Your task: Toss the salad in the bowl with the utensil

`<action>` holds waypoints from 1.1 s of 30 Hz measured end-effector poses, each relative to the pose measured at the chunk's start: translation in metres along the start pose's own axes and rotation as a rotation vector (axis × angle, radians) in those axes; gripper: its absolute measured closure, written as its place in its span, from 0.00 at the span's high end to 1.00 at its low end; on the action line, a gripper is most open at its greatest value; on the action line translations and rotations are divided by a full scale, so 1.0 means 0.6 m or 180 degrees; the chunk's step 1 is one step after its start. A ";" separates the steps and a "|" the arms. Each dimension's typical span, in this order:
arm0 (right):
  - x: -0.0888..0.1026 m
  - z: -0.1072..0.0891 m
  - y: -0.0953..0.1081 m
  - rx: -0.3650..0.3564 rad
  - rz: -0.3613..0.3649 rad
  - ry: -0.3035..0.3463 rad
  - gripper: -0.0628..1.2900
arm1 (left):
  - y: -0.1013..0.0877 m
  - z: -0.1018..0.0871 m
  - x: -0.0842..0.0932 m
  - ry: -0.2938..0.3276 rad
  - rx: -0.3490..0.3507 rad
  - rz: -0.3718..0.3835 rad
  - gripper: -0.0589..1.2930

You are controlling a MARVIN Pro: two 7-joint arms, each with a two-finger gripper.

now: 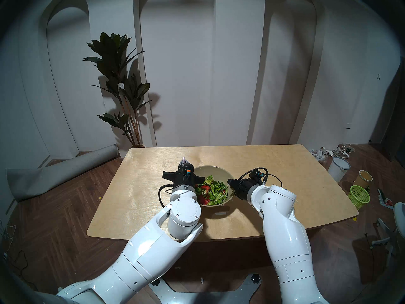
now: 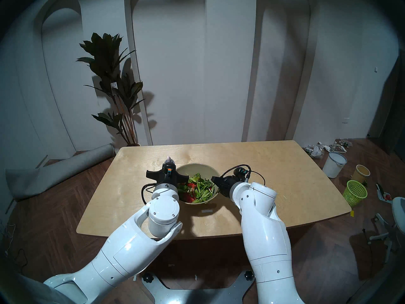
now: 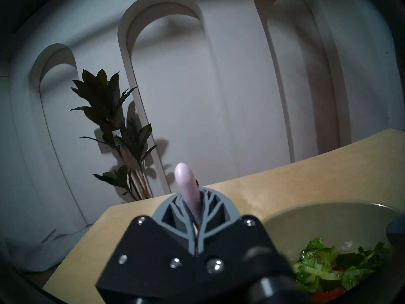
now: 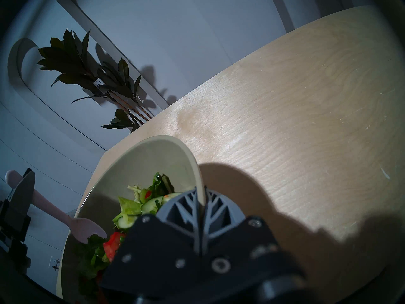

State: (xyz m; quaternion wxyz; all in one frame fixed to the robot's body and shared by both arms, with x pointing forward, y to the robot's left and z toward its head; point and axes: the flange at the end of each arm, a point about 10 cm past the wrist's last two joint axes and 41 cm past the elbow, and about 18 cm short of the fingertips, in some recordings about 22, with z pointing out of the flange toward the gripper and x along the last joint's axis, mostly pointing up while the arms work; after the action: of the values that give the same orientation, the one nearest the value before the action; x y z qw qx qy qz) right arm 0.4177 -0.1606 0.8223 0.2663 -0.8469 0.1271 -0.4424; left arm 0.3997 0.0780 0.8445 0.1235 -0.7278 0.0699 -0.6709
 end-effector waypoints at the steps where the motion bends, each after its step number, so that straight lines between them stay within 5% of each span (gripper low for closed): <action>1: 0.000 0.000 0.000 0.0000 0.0000 0.0000 0.02 | 0.002 -0.003 0.000 -0.0025 -0.0004 -0.0002 0.03; 10: 0.000 0.000 0.000 -0.0001 0.0000 0.0000 0.02 | 0.018 -0.015 -0.002 -0.0344 -0.0163 -0.0260 0.03; 22: 0.000 0.000 0.000 -0.0001 0.0000 0.0000 0.02 | -0.004 0.016 0.004 -0.0951 -0.0676 -0.1420 0.02; 33: 0.000 0.000 0.000 -0.0002 0.0001 0.0001 0.02 | -0.011 0.021 0.018 -0.1150 -0.0921 -0.1808 0.02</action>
State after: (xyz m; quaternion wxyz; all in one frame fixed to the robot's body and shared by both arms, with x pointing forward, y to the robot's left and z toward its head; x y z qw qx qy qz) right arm 0.4177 -0.1607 0.8223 0.2661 -0.8469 0.1273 -0.4424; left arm 0.4125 0.0823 0.8558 -0.1616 -0.8349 -0.0638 -0.5222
